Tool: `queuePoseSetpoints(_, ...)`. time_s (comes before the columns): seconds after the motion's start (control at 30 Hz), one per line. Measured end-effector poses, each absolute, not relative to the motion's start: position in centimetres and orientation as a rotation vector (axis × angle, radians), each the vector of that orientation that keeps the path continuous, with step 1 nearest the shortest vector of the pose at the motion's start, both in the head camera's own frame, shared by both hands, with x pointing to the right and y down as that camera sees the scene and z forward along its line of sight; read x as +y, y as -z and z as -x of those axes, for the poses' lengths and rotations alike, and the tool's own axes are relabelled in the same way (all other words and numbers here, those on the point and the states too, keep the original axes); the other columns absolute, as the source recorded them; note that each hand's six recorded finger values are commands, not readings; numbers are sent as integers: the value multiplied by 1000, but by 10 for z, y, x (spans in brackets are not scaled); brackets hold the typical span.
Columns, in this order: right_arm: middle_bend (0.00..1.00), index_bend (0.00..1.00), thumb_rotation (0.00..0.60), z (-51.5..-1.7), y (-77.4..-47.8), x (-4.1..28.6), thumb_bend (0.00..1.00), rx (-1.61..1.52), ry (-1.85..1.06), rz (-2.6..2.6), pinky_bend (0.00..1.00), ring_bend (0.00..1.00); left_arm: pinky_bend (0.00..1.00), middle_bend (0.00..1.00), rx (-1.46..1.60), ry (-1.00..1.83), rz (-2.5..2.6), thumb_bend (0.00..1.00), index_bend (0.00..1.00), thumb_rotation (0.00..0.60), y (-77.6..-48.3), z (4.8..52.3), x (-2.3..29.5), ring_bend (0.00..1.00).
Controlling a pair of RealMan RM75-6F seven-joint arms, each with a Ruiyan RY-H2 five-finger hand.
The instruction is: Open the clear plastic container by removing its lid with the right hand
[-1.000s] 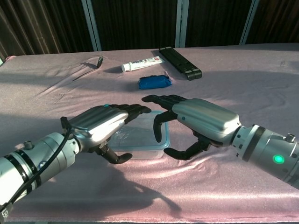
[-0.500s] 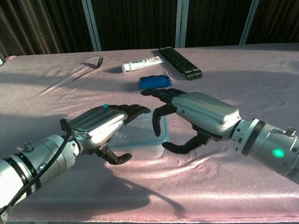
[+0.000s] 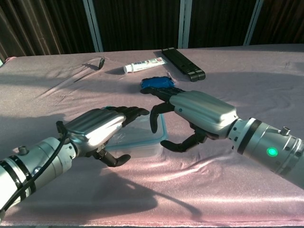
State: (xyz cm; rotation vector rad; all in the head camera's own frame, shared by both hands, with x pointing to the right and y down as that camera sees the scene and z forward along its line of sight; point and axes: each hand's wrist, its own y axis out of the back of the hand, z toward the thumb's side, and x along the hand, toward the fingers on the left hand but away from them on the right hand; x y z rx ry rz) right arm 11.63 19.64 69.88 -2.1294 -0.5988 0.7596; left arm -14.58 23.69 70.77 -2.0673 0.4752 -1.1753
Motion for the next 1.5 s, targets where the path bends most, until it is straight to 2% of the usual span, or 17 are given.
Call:
queuePoseSetpoints(0.43, 132, 592, 600, -111, -696, 190, 483, -618, -738, 2103, 9, 0, 578, 524, 472, 1162, 2070, 337, 0, 600, -705, 147, 239, 690)
queuePoseSetpoints(0.8, 132, 648, 600, -112, -693, 188, 483, -625, -738, 2102, 16, 0, 585, 528, 488, 1161, 2063, 337, 0, 600, -705, 149, 237, 695)
queuePoseSetpoints(1.5, 132, 645, 600, -114, -689, 179, 483, -640, -750, 2088, 20, 0, 591, 537, 508, 1167, 2058, 337, 0, 600, -708, 154, 236, 699)
